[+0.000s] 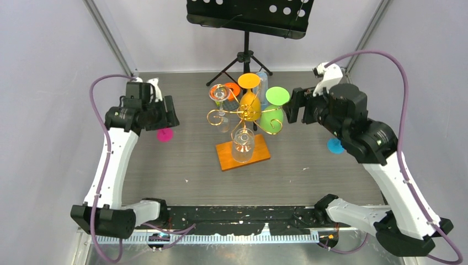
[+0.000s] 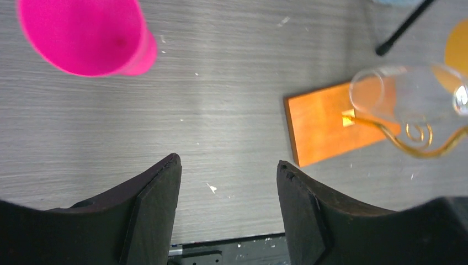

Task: Take the wine glass off the wine glass rack
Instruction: Pick up the wine glass from the wine rack.

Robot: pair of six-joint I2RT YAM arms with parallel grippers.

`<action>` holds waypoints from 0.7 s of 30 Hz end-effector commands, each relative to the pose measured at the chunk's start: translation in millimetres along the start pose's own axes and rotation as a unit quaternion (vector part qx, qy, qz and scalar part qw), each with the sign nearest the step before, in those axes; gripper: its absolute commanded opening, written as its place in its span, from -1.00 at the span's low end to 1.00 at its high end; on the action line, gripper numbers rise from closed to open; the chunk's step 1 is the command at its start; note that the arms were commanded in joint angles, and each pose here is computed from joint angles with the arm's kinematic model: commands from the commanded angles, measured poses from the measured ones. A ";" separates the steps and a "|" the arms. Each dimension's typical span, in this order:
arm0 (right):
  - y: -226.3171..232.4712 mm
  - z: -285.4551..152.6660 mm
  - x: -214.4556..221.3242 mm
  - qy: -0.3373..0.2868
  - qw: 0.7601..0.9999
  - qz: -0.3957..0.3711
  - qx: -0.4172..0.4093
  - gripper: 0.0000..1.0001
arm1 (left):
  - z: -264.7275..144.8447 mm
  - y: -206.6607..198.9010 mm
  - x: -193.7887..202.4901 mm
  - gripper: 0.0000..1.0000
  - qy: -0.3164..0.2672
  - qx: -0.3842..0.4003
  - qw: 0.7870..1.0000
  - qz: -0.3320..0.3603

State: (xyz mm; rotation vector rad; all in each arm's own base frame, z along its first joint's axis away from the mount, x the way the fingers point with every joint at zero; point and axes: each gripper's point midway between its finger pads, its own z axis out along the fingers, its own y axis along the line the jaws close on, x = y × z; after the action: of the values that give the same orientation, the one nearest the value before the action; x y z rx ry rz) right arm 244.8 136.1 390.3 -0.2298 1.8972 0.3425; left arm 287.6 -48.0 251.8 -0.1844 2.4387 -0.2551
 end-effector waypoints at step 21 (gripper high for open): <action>-1.3 69.3 -16.1 0.018 0.978 0.187 -0.085 0.42 | -25.6 -73.7 61.5 0.27 -0.006 0.169 0.977 0.132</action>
State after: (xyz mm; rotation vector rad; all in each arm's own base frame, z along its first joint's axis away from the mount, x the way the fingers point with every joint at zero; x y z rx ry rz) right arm 306.9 147.3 372.2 0.0170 1.9931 0.6666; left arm 222.4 -118.1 238.9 0.2221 2.4033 -0.5074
